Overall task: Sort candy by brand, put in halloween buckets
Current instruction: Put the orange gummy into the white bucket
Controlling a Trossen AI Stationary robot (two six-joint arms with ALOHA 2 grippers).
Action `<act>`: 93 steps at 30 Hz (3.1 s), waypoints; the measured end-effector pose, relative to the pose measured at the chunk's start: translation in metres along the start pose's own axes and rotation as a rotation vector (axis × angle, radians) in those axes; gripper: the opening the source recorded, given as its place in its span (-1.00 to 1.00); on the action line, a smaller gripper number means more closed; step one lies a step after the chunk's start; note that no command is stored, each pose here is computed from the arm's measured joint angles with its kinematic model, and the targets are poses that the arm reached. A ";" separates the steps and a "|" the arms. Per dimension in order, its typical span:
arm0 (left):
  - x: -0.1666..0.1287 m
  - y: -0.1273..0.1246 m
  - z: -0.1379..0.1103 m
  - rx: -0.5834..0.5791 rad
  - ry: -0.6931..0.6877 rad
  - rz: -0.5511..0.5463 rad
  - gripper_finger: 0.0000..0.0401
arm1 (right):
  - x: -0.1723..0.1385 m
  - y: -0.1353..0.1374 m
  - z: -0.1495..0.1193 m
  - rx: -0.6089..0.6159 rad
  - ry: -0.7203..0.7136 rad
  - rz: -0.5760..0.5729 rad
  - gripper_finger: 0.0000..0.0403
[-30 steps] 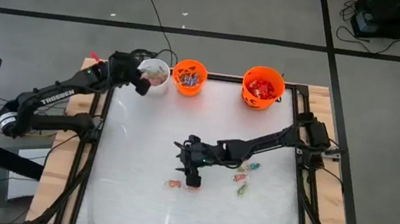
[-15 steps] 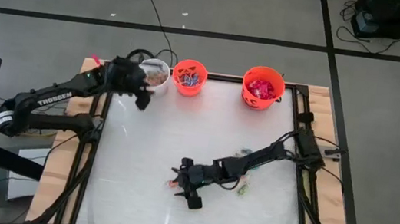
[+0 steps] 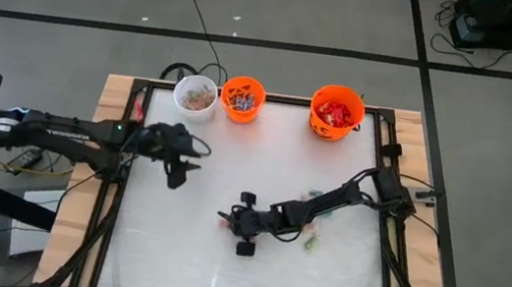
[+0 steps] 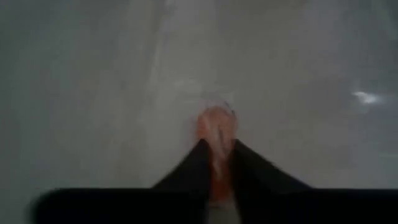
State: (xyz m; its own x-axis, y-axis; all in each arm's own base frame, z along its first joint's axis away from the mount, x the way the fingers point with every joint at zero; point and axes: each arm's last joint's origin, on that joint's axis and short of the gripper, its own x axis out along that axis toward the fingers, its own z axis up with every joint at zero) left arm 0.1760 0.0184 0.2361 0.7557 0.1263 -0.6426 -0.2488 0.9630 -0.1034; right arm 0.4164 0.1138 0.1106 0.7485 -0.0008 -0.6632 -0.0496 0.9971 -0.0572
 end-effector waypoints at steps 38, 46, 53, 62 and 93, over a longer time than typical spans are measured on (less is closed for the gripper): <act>0.023 -0.018 -0.009 0.244 -0.369 -0.093 -0.91 | -0.052 -0.084 0.075 0.069 -0.400 -0.274 -0.82; 0.009 0.010 0.008 0.036 -0.476 0.397 -0.81 | -0.041 -0.070 0.039 0.362 -0.069 -0.160 -0.43; 0.007 0.062 0.007 -0.074 -0.418 0.647 -0.83 | -0.048 -0.035 0.030 0.413 0.039 -0.068 -0.29; -0.002 0.112 -0.006 -0.211 -0.345 0.725 -0.40 | -0.057 0.002 0.018 0.467 0.111 -0.084 -0.29; 0.018 0.037 0.002 -0.043 -0.332 -0.088 0.04 | -0.036 -0.013 0.025 -0.030 -0.061 -0.374 -0.97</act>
State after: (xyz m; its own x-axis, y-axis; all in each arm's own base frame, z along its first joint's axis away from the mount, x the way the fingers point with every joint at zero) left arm 0.1816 0.0570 0.2217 0.9295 0.1203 -0.3487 -0.1938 0.9636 -0.1842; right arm 0.4067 0.1029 0.1542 0.7565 -0.3589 -0.5467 0.2158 0.9261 -0.3094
